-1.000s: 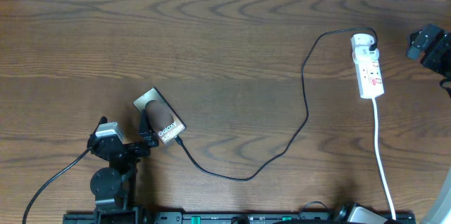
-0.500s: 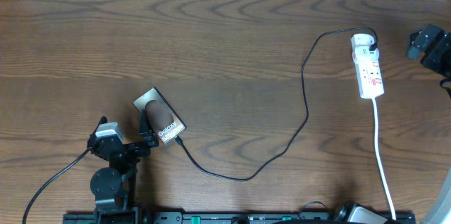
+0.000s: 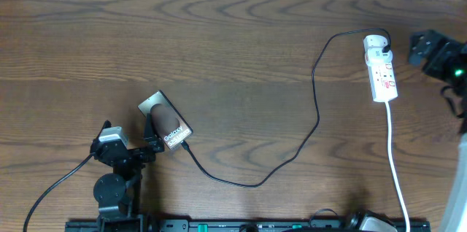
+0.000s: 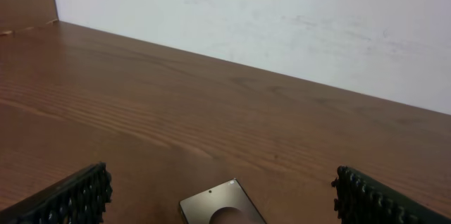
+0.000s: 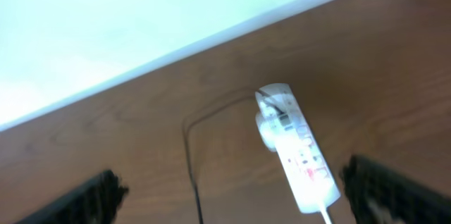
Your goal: Plug charger to phone and switch on socket
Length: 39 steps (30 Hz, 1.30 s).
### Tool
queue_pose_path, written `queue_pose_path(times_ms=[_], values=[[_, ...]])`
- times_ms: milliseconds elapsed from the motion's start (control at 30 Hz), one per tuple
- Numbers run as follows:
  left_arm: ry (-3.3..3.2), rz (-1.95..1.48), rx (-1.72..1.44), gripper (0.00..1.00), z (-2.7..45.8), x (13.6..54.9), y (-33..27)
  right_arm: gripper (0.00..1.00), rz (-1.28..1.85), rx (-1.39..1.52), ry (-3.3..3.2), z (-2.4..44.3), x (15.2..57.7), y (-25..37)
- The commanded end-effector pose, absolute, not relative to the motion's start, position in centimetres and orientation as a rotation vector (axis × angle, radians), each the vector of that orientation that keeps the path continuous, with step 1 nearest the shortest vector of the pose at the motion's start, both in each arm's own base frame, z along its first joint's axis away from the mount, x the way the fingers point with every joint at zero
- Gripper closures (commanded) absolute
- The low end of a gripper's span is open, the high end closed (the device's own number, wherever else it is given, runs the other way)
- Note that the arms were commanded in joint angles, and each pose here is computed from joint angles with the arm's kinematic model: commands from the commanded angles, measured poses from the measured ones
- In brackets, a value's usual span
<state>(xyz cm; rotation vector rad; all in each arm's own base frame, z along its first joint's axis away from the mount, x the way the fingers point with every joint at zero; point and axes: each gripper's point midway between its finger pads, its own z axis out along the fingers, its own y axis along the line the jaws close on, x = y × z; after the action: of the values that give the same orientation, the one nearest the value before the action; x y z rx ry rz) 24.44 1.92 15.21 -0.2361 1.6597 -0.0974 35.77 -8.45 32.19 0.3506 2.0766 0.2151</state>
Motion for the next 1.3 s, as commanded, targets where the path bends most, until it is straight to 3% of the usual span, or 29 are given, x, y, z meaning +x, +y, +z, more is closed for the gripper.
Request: queue_pose_path(times_ms=[0, 300, 633, 1100, 1267], values=[[1.705, -0.098, -0.255, 0.00, 13.8, 24.3, 2.0, 0.01, 0.271, 0.227, 2.005, 31.5, 34.7, -4.7], [1.705, -0.098, -0.255, 0.00, 13.8, 24.3, 2.0, 0.01, 0.284, -0.047, 1.614, 28.3, 30.7, 1.5], [1.705, -0.097, -0.255, 0.00, 13.8, 24.3, 2.0, 0.01, 0.246, -0.093, 1.395, 22.1, 26.1, 2.6], [1.705, -0.098, -0.255, 0.00, 13.8, 24.3, 2.0, 0.01, 0.250, -0.047, 1.632, 16.1, 24.4, 2.6], [1.705, -0.098, -0.255, 0.00, 13.8, 24.3, 2.0, 0.01, 0.247, -0.050, 1.631, 16.1, 24.3, 2.6]])
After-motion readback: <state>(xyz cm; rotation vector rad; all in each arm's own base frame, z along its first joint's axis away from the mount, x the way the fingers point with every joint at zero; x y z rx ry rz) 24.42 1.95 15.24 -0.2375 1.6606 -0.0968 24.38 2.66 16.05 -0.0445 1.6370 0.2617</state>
